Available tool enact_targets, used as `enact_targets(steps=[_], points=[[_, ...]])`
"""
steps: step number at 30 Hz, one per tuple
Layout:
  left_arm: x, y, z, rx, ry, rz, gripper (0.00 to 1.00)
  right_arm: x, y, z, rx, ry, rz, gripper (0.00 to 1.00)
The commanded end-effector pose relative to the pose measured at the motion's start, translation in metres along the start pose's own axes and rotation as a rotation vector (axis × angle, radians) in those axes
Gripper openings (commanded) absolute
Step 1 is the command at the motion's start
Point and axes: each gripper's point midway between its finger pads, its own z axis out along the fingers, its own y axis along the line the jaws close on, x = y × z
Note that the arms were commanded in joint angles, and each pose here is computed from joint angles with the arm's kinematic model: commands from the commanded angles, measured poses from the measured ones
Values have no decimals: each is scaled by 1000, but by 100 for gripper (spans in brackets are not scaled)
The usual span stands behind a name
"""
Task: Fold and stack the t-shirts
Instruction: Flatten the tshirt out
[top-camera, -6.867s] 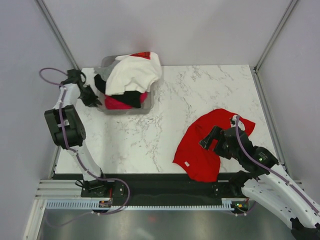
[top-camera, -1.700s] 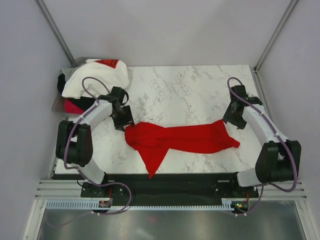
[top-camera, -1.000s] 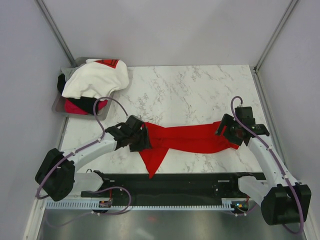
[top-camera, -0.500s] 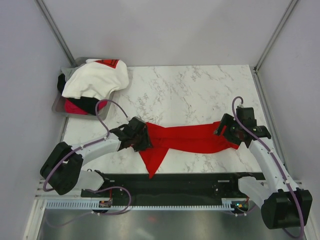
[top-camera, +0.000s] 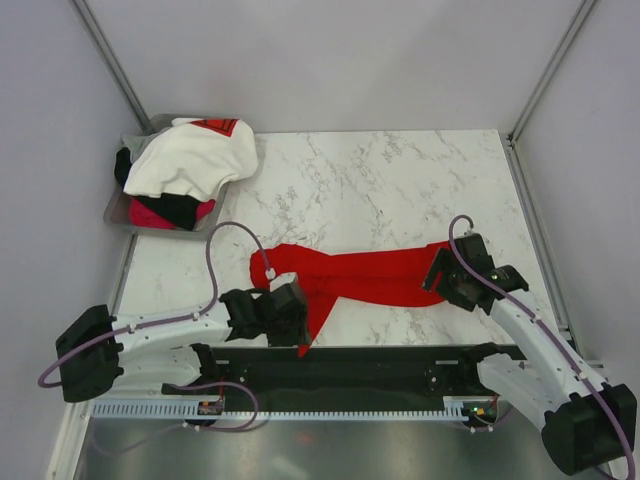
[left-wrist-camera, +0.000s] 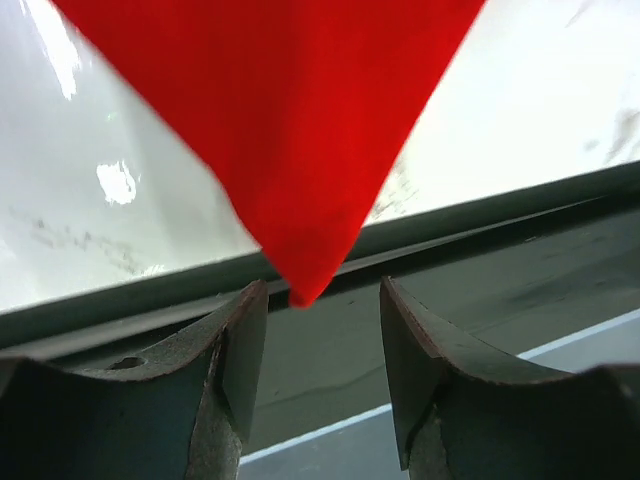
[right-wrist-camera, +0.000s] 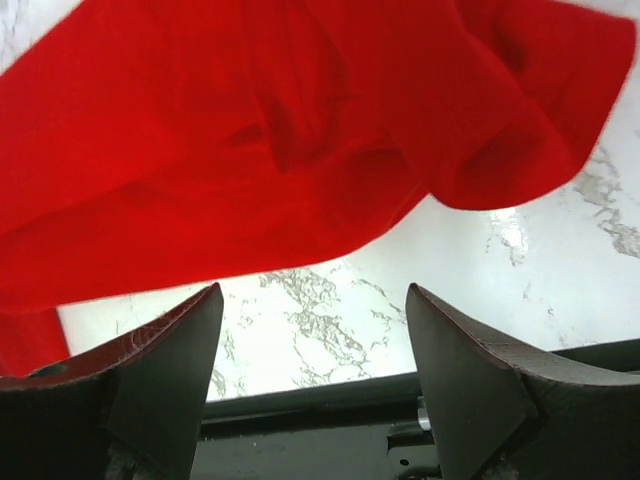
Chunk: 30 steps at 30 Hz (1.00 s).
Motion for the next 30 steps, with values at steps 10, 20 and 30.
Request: enact_targets(steps=[10, 20, 30], points=[[24, 29, 29, -199, 16, -34, 57, -24, 8, 35, 79, -55, 42, 81], [6, 14, 32, -113, -77, -32, 66, -47, 28, 48, 74, -68, -2, 78], [5, 3, 22, 24, -129, -37, 66, -47, 36, 50, 54, -49, -15, 76]])
